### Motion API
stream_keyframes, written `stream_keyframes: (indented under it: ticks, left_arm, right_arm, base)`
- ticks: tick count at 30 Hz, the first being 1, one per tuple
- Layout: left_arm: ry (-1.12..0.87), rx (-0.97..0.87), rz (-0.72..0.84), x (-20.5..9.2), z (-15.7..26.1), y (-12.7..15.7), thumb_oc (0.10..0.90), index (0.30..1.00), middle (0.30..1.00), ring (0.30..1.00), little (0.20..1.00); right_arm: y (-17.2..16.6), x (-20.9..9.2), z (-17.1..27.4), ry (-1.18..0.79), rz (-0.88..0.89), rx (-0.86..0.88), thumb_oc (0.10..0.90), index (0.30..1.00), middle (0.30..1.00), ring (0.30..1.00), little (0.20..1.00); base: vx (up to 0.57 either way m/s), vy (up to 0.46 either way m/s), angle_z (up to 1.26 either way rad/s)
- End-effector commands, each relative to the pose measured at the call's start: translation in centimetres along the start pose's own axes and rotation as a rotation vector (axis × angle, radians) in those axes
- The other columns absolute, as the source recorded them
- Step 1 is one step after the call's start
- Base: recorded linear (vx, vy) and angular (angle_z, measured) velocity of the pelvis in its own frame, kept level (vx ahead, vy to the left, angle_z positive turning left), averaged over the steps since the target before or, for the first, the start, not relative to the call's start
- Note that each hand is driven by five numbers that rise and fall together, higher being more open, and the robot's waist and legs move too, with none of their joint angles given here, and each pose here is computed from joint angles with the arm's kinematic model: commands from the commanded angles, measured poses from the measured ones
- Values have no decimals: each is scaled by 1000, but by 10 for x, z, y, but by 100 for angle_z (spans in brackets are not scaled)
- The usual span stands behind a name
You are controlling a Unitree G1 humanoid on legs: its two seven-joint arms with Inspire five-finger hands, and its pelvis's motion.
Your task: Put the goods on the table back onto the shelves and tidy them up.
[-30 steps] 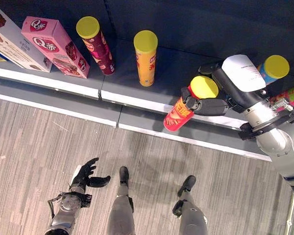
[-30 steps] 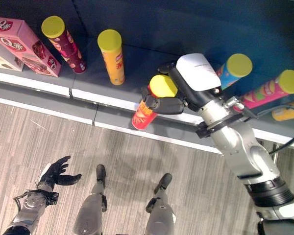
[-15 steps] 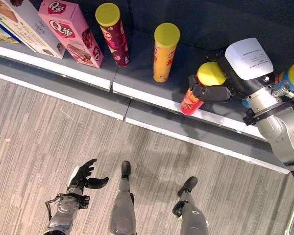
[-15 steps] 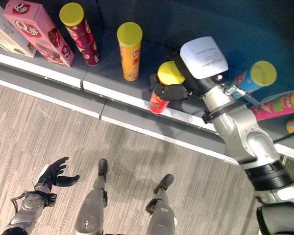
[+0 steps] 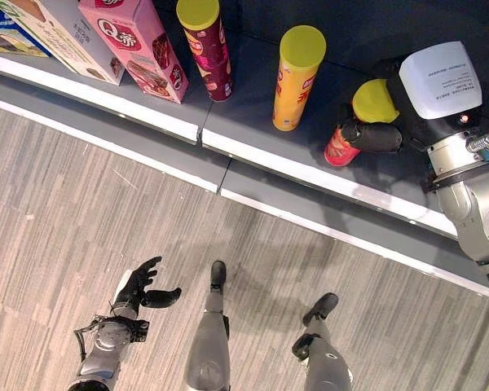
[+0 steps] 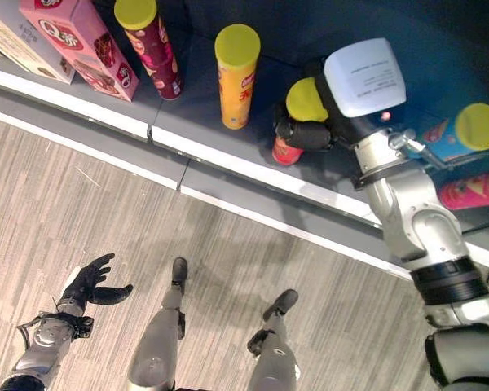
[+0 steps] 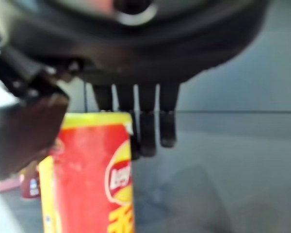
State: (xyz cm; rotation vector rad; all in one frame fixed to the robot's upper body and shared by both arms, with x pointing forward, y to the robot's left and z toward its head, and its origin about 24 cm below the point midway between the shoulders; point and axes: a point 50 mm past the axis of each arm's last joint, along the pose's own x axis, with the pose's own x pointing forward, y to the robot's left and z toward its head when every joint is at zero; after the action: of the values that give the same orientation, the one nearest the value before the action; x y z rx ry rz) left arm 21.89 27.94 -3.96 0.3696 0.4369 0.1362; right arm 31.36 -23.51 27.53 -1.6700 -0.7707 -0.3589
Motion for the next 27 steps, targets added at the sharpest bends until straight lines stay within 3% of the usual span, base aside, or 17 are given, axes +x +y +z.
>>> stream_keyframes:
  ticks: [1,19,21,22,23,27]
  left_arm:
    - [-78,63,32,-1,10,14,800,900,900,900,900]
    - [-88,35,28,1,14,9,800,900,900,900,900]
    - [-88,30,27,0,13,9,800,900,900,900,900]
    - [-87,26,27,0,13,8,800,900,900,900,900]
    - [-86,26,28,0,13,8,800,900,900,900,900]
    - [-95,25,29,-1,14,9,800,900,900,900,900]
  right_arm:
    - [-41,26,-4,-17,-216,-73,400,300,300,300,300]
    - [-34,25,-1,-5,-204,-20,400,300,300,300,300]
    - [-33,24,-1,1,-201,-11,605,608,608,608,608]
    - [-32,24,-1,2,-202,-3,755,832,832,832,832]
    - [-31,24,-1,4,-199,0,800,900,900,900,900]
    - [-30,24,0,4,-194,9,800,900,900,900,900]
  base:
    - [10,7,5]
    - [5,5,3]
    - [0,0,0]
    - [0,0,0]
    - [0,0,0]
    - [0,0,0]
